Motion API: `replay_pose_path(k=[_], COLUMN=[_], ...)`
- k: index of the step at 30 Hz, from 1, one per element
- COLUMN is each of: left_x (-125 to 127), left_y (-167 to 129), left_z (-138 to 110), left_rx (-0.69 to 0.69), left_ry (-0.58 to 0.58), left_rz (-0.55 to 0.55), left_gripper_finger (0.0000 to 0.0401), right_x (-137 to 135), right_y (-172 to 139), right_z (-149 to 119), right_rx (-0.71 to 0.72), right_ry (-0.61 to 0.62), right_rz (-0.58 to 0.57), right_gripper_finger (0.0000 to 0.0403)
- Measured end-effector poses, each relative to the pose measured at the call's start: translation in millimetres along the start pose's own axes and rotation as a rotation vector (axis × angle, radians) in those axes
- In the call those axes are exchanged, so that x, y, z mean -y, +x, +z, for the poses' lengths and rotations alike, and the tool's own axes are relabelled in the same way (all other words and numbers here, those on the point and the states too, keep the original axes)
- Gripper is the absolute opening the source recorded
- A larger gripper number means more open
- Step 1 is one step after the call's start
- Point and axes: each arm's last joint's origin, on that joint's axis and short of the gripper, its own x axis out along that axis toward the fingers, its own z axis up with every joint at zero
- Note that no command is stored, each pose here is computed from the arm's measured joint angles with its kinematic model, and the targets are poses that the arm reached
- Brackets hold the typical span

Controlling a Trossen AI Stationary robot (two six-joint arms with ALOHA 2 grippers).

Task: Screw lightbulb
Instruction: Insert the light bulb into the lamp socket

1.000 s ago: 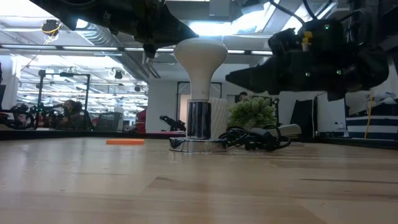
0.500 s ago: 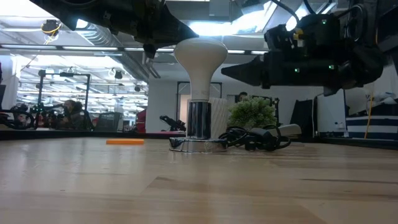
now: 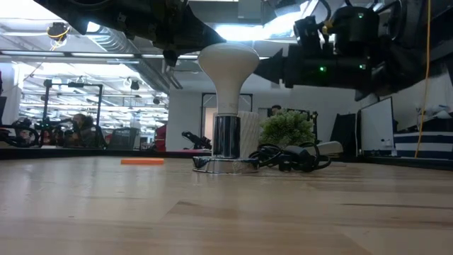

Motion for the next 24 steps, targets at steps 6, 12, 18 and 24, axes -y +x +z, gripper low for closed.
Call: replay_pose_path(k=[6,12,18,24], left_x=[0.0,0.0,0.0,0.1], left_y=[0.0,0.0,0.0,0.0], left_z=[0.0,0.0,0.0,0.0], left_rx=[0.000,0.000,0.000,0.000], left_ry=[0.000,-0.002,-0.003,-0.004], left_rz=[0.000,0.000,0.000,0.000], left_gripper_finger=[0.0005,0.0005,0.0005,0.0005], right_x=[-1.5,-3.6,-5.2,-5.8], right_y=[1.3,1.1,0.8,0.7], right_z=[1.5,2.1,2.0,2.2], right_rx=[0.022,0.040,0.046,0.051], right_ry=[0.001,0.045,0.076,0.079], right_rz=[0.057,0.131,0.185,0.205], right_gripper_finger=[0.0005,0.0010,0.0004,0.0010])
